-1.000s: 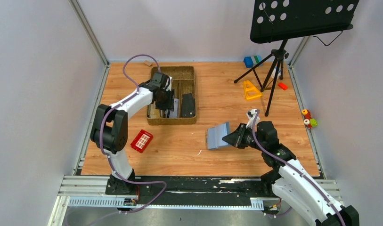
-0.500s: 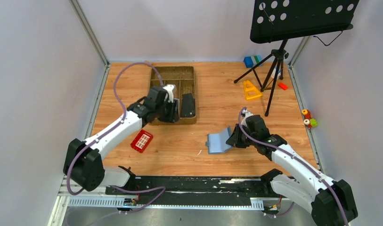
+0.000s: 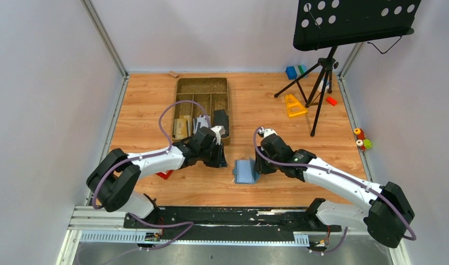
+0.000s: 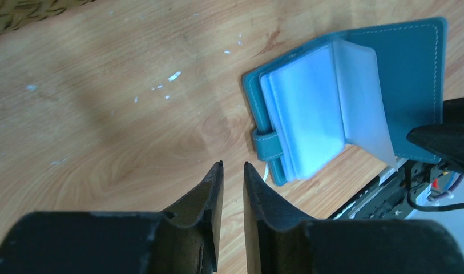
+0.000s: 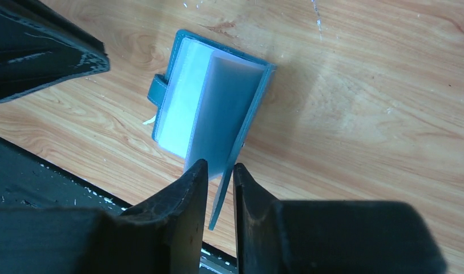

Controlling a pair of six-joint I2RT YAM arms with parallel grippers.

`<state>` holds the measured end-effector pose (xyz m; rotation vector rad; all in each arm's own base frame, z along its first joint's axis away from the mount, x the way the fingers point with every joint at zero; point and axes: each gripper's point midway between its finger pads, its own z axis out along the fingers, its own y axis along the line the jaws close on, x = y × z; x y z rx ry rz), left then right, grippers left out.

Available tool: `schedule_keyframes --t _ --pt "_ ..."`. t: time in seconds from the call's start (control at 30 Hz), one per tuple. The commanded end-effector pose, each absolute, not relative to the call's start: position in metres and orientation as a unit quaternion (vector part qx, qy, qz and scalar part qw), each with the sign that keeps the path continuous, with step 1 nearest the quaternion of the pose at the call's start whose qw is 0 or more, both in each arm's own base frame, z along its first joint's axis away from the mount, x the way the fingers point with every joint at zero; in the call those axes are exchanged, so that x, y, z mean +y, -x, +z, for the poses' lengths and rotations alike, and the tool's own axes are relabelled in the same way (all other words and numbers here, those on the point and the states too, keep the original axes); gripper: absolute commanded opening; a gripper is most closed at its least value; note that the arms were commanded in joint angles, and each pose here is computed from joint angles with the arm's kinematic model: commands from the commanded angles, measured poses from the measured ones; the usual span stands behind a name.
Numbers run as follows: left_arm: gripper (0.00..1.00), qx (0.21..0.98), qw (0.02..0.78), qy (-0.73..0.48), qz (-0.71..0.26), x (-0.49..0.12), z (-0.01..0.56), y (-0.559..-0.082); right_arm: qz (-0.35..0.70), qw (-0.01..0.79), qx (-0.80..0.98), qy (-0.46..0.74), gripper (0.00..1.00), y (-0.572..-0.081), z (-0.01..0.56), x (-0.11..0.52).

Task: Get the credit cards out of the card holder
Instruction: Close the card holder at the center of the board.

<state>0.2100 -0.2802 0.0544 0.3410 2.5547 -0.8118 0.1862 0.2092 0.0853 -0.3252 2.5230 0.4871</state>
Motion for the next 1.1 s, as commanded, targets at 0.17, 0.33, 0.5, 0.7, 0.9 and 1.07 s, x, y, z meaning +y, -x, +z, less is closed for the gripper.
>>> schedule_keyframes --t 0.17,0.33,0.5,0.7,0.9,1.07 --pt "0.24 0.896 0.217 -0.125 -0.366 -0.322 0.054 -0.209 0.204 0.278 0.932 0.112 0.23 -0.191 0.089 0.223" --pt "0.2 0.895 0.203 -0.131 -0.374 -0.331 0.046 -0.204 0.244 0.264 0.926 0.119 0.19 -0.186 0.084 0.238" --pt "0.16 0.902 0.2 -0.135 -0.359 -0.328 0.038 -0.203 0.242 0.255 0.929 0.116 0.18 -0.188 0.068 0.244" --pt "0.14 0.905 0.184 -0.139 -0.357 -0.329 0.027 -0.198 0.254 0.245 0.929 0.114 0.2 -0.191 0.05 0.254" --pt "0.13 0.907 0.188 -0.144 -0.348 -0.328 0.027 -0.2 0.226 0.233 0.939 0.11 0.23 -0.193 0.027 0.249" --pt "0.13 0.906 0.192 -0.146 -0.347 -0.327 0.03 -0.201 0.219 0.216 0.945 0.11 0.23 -0.19 0.011 0.249"
